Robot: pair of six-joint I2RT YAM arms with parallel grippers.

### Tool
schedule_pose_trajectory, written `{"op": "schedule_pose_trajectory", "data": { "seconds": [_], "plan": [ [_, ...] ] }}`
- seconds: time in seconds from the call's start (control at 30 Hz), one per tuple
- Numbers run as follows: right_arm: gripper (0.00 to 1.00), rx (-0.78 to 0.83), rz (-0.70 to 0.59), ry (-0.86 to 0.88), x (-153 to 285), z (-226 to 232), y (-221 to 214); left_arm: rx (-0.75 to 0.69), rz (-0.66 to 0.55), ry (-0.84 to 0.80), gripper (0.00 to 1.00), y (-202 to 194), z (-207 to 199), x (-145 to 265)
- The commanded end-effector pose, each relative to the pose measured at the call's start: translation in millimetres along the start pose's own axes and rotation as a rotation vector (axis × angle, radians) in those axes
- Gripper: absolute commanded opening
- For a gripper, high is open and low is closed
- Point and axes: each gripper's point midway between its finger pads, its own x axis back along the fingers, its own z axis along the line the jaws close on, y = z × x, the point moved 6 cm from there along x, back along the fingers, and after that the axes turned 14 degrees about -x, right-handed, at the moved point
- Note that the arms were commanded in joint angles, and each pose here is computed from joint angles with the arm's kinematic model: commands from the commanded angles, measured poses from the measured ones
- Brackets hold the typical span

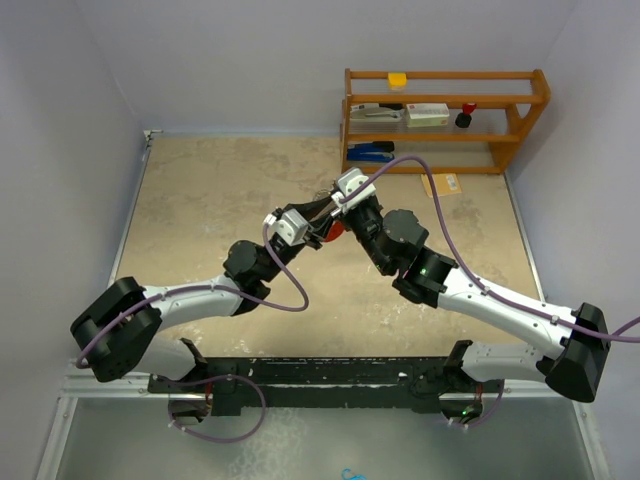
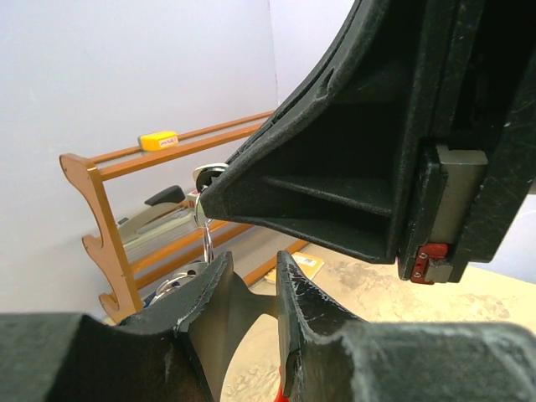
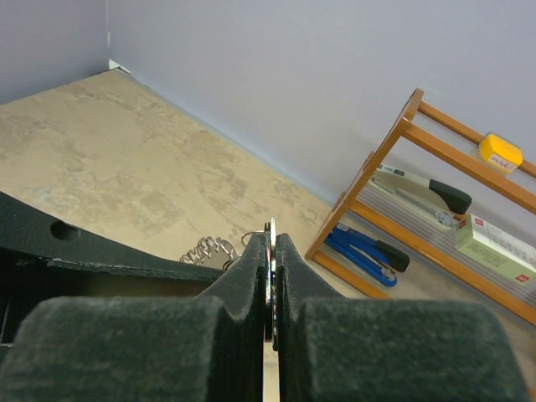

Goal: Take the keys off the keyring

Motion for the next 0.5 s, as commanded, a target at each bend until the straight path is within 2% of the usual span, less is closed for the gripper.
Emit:
{"op": "schedule_pose_trajectory", "data": {
  "seconds": [0.0, 0.47],
  "plan": [
    [0.00, -0.053, -0.074, 0.004, 4.4, -1.8, 20.3, -0.045, -0.067, 0.065, 0.24, 18.4, 12.1, -8.8],
    [0.00, -0.053, -0.073, 0.008, 3.9, -0.6, 19.2, -0.059, -0.089, 0.120, 0.24, 29.0, 20.8, 8.2]
  ]
}}
